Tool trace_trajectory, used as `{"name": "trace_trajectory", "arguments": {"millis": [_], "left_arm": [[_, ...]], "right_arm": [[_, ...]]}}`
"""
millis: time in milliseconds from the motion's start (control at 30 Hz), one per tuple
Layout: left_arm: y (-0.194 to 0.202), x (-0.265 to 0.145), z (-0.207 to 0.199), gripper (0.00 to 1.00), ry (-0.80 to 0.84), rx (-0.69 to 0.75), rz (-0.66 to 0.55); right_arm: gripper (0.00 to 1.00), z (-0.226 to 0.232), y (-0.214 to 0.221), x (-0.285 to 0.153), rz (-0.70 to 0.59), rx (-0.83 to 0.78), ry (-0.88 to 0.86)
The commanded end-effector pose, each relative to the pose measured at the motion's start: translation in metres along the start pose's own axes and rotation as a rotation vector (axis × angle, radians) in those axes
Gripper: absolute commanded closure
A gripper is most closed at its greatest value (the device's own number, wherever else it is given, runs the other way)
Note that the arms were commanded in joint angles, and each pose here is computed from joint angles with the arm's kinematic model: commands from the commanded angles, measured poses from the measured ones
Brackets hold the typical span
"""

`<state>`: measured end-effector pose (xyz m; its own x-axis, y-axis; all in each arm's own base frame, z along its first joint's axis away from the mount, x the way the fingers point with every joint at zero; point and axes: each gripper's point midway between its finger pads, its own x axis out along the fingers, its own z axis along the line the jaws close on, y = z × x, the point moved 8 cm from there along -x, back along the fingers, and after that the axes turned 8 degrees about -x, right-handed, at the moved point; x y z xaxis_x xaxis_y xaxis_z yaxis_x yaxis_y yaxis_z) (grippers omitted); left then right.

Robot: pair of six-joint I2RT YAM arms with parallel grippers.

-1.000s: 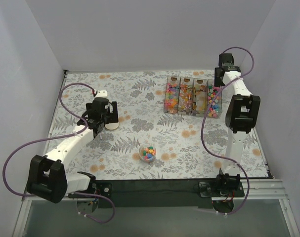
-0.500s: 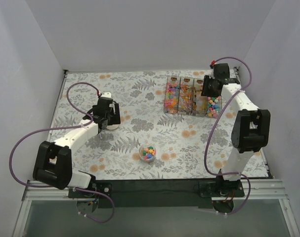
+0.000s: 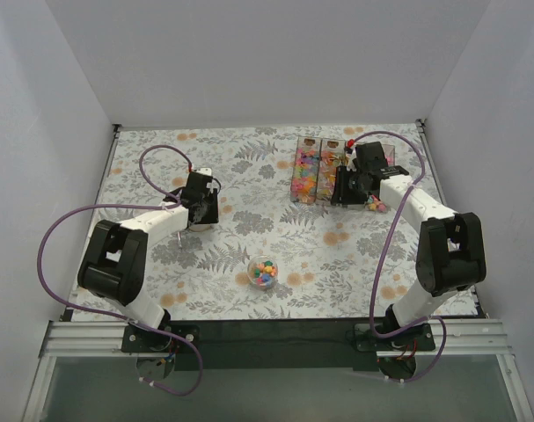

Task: Pack the candies
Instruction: Pick up the bottle lid at the center of the board.

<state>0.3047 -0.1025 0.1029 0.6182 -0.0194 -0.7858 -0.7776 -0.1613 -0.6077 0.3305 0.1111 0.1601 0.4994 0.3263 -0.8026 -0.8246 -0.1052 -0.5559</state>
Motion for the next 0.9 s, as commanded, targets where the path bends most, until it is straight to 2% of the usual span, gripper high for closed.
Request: {"name": "trace_trajectory", "arguments": {"millis": [0,200,267,333,500,733,867], "left_arm": [[-0.014,0.0,-0.013,0.63,0.063,0.0,-0.037],[-0.004,0.006,-0.017,0.69,0.085,0.009,0.0],[-0.002,0.007,-0.018,0.77,0.089,0.004,0.006],[-0.002,0.008,-0.019,0.8,0.093,0.002,0.007],[-0.002,0.008,-0.021,0.99,0.106,0.003,0.01],[-0.001,0.006,-0.026,1.0,0.147,-0.014,0.022],[-0.015,-0.012,-0.037,1.0,0.232,-0.062,-0.015]], "right_arm": [[0.54,0.005,0.008,-0.008,0.002,0.009,-0.03],[0.53,0.009,0.017,-0.013,0.003,-0.012,-0.034],[0.53,0.01,0.017,-0.015,-0.001,-0.02,-0.032],[0.53,0.01,0.02,-0.016,0.002,-0.026,-0.031],[0.53,0.01,0.02,-0.021,-0.014,-0.042,-0.026],[0.53,0.019,0.022,-0.026,-0.027,-0.095,-0.065],[0.52,0.037,0.023,-0.03,-0.056,-0.163,-0.153]]}}
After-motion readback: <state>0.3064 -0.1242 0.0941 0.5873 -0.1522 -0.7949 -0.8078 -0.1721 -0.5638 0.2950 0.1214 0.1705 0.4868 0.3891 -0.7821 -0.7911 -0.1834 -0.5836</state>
